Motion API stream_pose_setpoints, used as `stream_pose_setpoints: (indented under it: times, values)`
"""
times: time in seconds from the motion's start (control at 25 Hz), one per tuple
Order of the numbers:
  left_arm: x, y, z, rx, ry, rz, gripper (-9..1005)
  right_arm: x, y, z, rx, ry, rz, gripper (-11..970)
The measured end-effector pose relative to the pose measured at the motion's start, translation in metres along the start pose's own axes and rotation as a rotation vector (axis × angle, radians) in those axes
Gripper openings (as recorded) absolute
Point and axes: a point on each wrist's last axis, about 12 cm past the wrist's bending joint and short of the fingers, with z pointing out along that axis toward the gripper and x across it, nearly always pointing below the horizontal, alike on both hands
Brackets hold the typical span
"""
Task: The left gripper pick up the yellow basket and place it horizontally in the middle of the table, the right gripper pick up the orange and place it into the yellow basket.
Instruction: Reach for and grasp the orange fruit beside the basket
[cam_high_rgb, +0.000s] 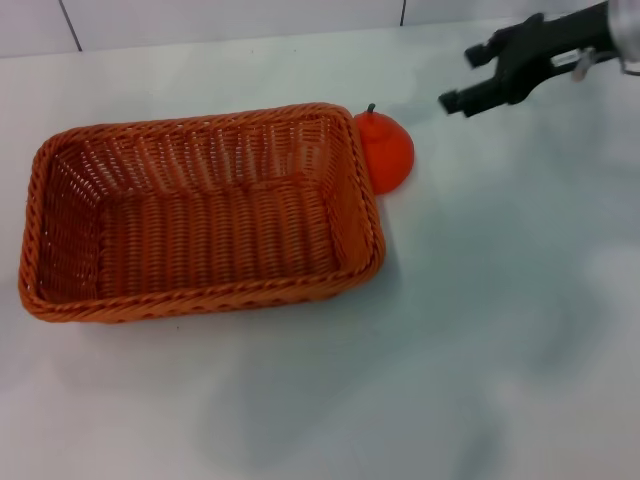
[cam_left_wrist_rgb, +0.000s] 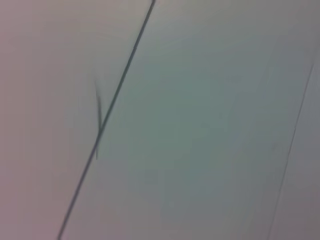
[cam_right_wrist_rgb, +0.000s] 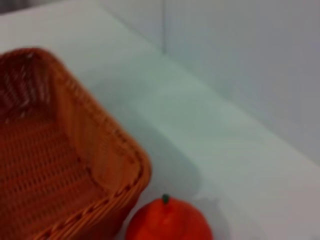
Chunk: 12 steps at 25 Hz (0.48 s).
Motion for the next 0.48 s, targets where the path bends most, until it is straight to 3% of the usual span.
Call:
stream_pose_setpoints:
  times: [0.2,0.48]
  values:
    - [0.01,-0.007,-0.003,-0.033,-0.185,0.13,764,0.009,-0.014,0.02,0.033,-0.055,-0.052,826]
    - [0.022,-0.013,0.0,-0.077,-0.265,0.193,764,0.015,-0.03,0.045,0.043,-0.076,-0.09,823]
